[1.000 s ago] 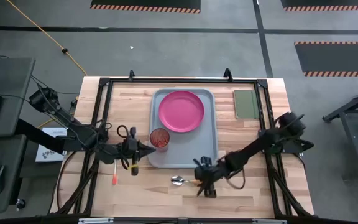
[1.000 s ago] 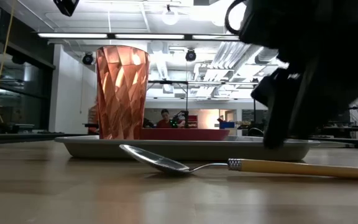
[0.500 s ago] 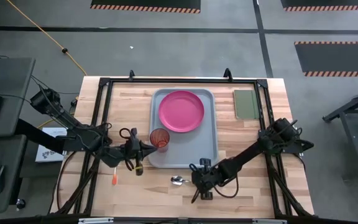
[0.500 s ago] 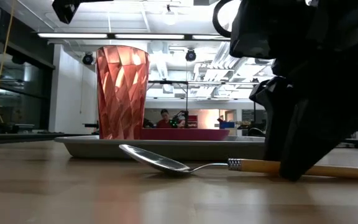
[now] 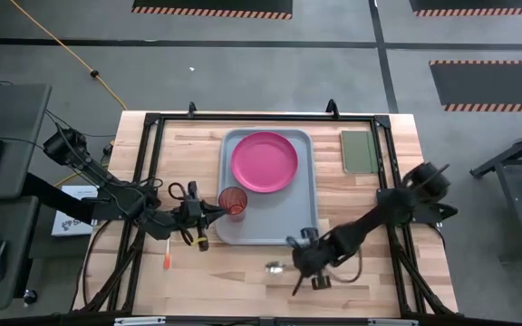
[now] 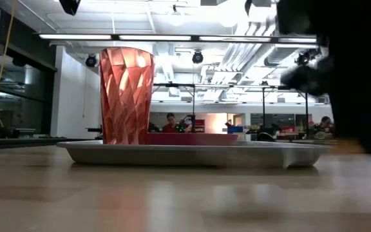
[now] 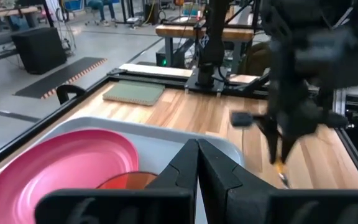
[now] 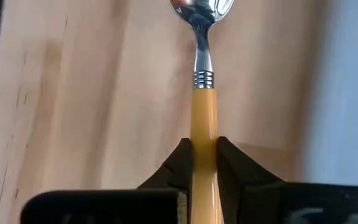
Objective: Pick and place plate/cup/fork/spoon on tray
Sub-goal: Put the yellow spoon on the gray serving tray to the right of the orange cup
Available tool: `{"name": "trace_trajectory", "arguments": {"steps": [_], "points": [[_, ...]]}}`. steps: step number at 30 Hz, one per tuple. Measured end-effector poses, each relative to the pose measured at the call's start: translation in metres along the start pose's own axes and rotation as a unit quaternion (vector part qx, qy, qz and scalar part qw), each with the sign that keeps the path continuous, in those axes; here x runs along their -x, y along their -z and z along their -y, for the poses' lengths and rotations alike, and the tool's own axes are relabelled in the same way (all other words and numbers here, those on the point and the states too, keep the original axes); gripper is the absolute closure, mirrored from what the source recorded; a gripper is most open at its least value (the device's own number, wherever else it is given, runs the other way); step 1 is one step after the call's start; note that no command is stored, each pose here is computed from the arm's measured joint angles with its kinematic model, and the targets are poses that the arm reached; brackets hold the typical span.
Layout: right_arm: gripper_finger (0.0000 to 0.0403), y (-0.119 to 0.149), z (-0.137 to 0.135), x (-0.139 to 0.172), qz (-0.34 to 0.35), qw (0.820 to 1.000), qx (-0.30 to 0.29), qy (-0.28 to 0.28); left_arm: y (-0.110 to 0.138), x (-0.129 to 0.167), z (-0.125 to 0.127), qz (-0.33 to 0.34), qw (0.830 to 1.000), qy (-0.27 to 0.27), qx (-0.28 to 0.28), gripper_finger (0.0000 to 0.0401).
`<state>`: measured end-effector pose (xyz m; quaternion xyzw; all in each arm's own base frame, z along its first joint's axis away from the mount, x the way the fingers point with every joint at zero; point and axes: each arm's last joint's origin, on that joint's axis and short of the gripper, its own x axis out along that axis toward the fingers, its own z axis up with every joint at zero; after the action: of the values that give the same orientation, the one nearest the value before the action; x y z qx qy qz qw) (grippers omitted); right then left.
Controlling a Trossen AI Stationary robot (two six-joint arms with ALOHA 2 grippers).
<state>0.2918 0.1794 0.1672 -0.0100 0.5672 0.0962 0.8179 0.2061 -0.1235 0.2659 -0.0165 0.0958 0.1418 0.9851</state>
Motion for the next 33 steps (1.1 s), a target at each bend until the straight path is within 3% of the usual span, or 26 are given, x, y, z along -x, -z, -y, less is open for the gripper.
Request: {"name": "trace_trajectory", "arguments": {"steps": [8,13,17,21,33], "points": [[0.0383,0.02,0.04,0.046,0.144,0.987,-0.054,0.038,0.0,0.001,0.001,0.001,1.0,-0.001,-0.003,0.0401],[0.0383,0.018,0.082,0.045,0.142,0.982,-0.086,0.093,-0.001,0.0,0.0,0.003,1.0,-0.005,-0.013,0.0401],[0.0399,0.017,0.113,0.03,0.094,0.984,-0.08,0.129,-0.001,0.0,0.0,0.003,1.0,-0.005,-0.014,0.0401],[0.0397,0.013,0.134,0.02,0.083,0.984,-0.081,0.134,-0.001,0.0,0.0,0.003,1.0,-0.005,-0.014,0.0401],[0.0401,0.006,0.141,0.013,0.105,0.986,-0.07,0.105,0.0,0.0,0.0,0.002,1.0,-0.004,-0.015,0.0401]]}}
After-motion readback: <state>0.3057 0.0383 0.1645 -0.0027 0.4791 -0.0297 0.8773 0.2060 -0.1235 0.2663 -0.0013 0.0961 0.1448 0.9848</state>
